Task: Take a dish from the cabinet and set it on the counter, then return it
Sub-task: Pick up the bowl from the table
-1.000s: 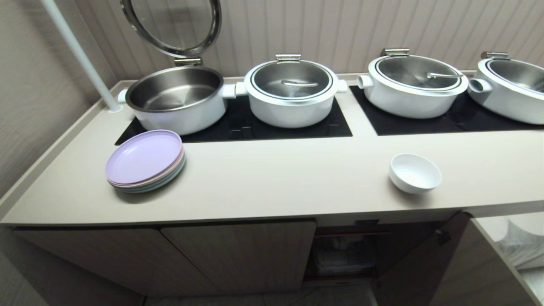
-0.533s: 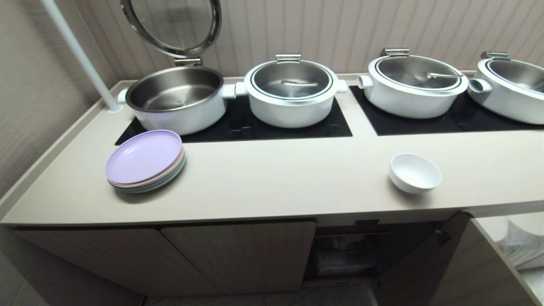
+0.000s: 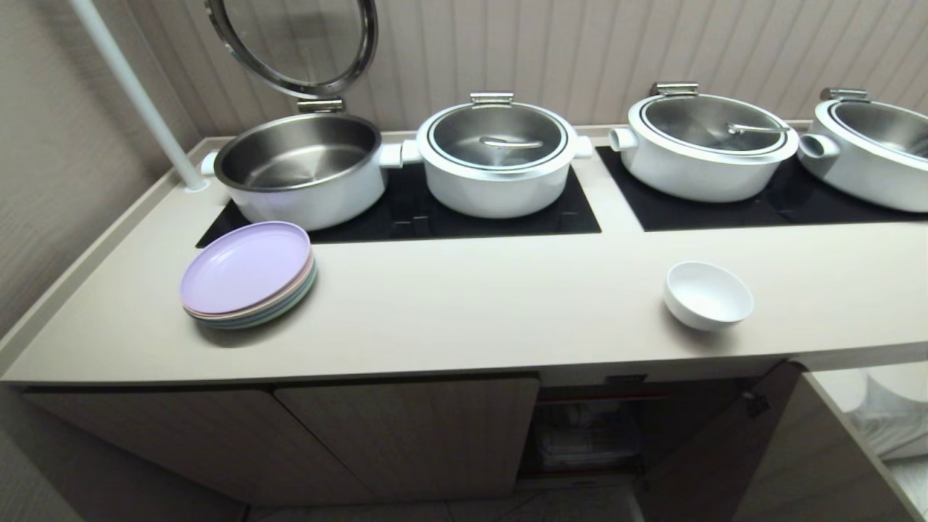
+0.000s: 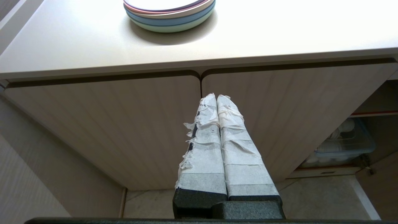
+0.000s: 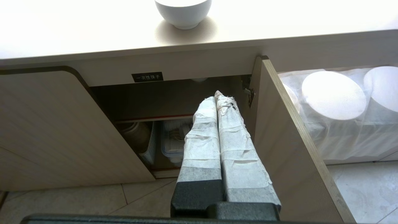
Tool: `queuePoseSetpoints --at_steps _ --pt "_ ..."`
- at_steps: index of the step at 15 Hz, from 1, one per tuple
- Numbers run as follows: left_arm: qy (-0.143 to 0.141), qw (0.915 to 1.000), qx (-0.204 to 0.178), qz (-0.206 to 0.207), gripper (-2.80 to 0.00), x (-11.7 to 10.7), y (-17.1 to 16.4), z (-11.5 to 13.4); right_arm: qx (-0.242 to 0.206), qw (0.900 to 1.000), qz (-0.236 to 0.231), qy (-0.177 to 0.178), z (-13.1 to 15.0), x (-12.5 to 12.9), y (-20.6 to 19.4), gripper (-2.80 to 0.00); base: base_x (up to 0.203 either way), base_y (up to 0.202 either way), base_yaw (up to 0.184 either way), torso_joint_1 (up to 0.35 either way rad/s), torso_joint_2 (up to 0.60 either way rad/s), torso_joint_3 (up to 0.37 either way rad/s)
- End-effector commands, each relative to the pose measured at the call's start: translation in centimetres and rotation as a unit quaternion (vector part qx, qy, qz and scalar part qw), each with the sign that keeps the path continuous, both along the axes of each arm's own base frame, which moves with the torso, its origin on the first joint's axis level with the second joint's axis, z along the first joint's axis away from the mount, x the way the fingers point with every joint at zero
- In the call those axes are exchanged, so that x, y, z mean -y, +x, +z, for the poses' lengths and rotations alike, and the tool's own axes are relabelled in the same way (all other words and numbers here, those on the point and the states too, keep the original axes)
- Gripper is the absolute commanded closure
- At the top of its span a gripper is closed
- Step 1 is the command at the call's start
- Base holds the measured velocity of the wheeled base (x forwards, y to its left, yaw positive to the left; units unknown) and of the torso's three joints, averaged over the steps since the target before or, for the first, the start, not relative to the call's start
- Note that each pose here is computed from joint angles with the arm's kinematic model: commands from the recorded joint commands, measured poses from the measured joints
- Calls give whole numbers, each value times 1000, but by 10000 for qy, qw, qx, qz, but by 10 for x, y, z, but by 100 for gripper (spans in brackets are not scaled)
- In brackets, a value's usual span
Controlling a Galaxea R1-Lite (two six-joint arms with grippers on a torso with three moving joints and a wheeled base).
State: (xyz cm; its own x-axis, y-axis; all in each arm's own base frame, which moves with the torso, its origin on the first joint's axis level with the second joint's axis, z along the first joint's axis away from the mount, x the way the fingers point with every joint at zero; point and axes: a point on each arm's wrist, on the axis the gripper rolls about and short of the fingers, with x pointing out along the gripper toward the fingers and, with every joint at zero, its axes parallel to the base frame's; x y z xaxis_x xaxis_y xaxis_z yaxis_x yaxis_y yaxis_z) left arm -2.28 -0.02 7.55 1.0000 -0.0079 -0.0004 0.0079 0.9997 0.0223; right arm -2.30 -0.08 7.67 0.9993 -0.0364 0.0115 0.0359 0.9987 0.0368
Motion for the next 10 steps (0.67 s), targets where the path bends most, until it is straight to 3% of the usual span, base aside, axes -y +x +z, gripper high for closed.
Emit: queuePoseSetpoints --at_steps 1,10 --pt "2 10000 2 1 0 0 0 0 -4 10000 -2 2 0 0 0 0 0 0 0 0 0 0" --pt "-4 10000 2 1 0 0 0 0 -80 10000 -2 -28 0 0 1 0 0 0 0 0 0 0"
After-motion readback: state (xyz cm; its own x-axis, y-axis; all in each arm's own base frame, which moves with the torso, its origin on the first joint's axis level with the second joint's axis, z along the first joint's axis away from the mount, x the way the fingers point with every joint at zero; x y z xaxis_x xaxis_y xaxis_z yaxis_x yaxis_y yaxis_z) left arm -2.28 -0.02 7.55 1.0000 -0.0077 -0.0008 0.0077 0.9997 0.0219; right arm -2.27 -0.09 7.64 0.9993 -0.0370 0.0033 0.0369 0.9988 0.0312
